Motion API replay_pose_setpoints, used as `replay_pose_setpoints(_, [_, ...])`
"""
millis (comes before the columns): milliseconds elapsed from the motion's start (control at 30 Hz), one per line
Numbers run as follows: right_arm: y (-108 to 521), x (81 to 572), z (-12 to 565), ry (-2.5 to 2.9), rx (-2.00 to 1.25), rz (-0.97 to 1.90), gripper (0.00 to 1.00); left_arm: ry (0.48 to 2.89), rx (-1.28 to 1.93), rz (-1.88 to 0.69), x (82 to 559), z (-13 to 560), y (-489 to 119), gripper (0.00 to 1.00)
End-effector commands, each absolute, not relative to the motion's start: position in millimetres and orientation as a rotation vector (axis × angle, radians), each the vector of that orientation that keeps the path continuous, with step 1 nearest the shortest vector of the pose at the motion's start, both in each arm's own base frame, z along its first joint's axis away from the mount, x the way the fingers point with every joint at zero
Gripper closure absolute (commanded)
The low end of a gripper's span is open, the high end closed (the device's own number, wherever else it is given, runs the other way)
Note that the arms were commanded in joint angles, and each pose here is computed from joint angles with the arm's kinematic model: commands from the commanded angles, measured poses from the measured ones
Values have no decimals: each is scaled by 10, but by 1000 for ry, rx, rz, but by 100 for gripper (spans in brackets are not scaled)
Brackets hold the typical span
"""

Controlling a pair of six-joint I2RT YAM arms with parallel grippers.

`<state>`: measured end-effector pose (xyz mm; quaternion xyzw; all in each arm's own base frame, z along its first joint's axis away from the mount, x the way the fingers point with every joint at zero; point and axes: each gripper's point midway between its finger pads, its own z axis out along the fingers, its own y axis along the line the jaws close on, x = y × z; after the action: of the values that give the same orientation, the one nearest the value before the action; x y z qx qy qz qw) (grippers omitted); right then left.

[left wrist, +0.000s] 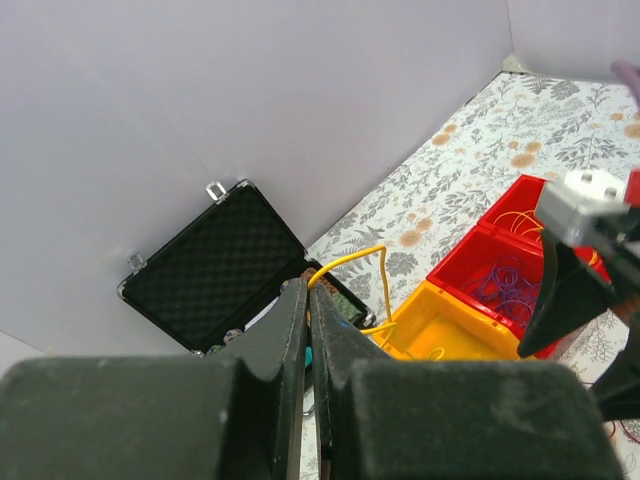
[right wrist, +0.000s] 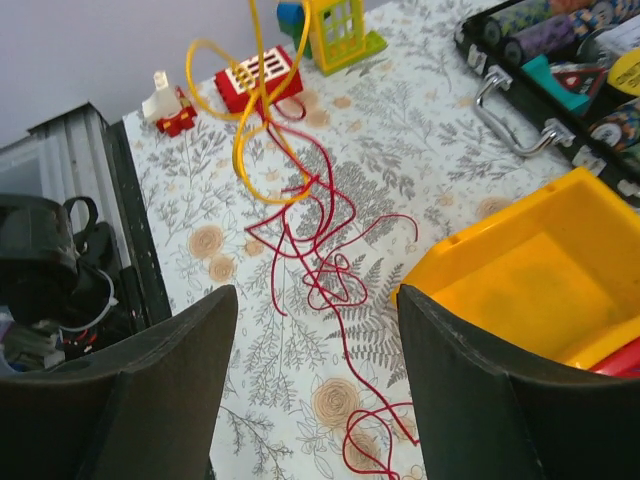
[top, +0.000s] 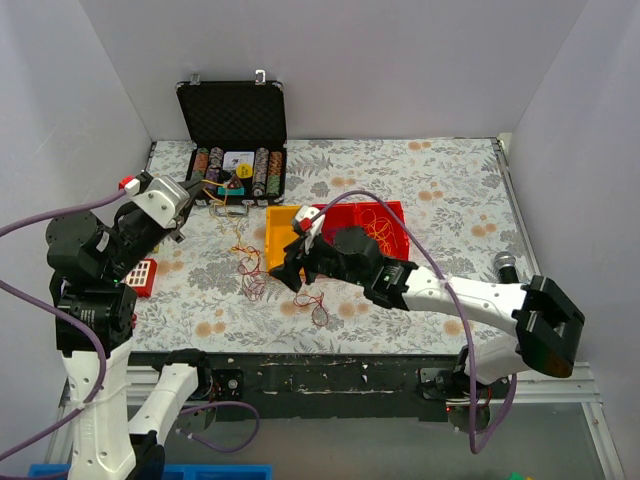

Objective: Untangle the cables

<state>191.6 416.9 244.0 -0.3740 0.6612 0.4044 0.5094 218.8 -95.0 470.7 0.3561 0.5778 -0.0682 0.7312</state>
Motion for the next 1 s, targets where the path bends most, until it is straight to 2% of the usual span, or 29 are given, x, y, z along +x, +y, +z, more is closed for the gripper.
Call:
replay_pose_setpoints(0, [4326, 1868, 2505, 1491, -916, 1037, 27, 1255, 786, -162, 2125, 4855, -971, 100])
replay_pose_setpoints(467, [4719, 1873, 2599, 1421, -860, 1197, 27, 1249, 789, -157, 2051, 4937, -966, 100])
replay_pose_setpoints(667, [4867, 1905, 2548, 1436, -837, 1248, 34, 1233, 785, -163, 2012, 5022, -977, 100])
replay_pose_setpoints(767, [4920, 1927, 2591, 1427, -815, 1263, 45, 1231, 784, -169, 1992, 5038, -983, 100])
replay_pose_setpoints(867, [4937, 1964, 2590, 1435, -792, 1264, 64, 1226, 780, -168, 1971, 5066, -981, 100])
replay_pose_setpoints(967, [4913, 1973, 2565, 1448, -772, 1264, 89, 1224, 774, -172, 1949, 5088, -980, 100])
